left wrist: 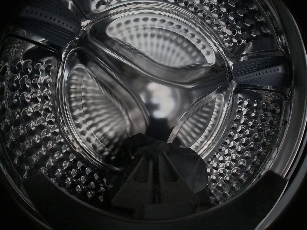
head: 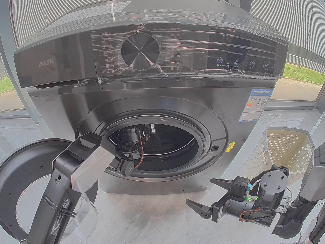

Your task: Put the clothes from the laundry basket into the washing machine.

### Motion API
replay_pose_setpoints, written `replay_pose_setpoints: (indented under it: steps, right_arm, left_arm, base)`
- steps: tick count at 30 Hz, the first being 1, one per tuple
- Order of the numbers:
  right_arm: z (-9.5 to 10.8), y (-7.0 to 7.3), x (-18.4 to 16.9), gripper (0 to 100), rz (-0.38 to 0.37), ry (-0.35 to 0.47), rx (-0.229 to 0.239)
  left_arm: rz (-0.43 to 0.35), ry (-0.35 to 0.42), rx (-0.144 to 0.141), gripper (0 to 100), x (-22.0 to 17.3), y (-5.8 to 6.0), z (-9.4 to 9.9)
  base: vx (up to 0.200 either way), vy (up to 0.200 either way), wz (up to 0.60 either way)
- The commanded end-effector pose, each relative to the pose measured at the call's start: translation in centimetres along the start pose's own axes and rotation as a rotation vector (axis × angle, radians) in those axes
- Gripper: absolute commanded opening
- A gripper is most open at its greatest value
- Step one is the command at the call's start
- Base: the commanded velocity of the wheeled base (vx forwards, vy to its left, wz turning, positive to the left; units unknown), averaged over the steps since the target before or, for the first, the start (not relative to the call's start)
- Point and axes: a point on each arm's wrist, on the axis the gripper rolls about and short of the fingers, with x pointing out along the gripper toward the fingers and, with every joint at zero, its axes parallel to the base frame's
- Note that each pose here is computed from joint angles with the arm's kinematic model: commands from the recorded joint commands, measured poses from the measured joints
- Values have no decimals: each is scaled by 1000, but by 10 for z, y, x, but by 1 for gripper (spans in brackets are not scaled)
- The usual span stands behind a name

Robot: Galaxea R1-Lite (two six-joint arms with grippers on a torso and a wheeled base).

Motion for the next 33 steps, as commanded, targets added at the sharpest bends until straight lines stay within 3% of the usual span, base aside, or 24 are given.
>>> replay_pose_setpoints:
  steps: [1,9,10,16,19,21,28,33]
  right_arm:
    - [-1,0,1,100,0,4,0]
    - [-1,0,0,100,-2,4,0]
    - [-1,0,0,100,-2,4,0]
    - [1,0,-1,100,-2,-3,0]
    - [1,0,-1,100,-2,-4,-1]
    - [1,-1,-1,100,-3,-6,-1]
    - [2,-1,-2,100,-3,-7,-1]
    - [1,0,-2,100,-2,-4,0]
  left_arm:
    - [1,-6,2,0,1,0,0]
    - [-3,4,18,0,0,-1,-5]
    - [-3,7,20,100,0,-1,-7]
    - [-12,9,12,100,-1,-4,-8]
    - [-16,44,28,100,-8,-6,-15]
    - [-46,85,39,100,-19,-14,-22]
    - [-131,175,61,100,-56,-47,-16]
    - [-181,216,79,100,-82,-58,-6]
  base:
    - [0,0,0]
    - [0,0,0]
    - [0,0,0]
    - [0,0,0]
    - [0,0,0]
    - [0,0,0]
    - [0,0,0]
    - [0,0,0]
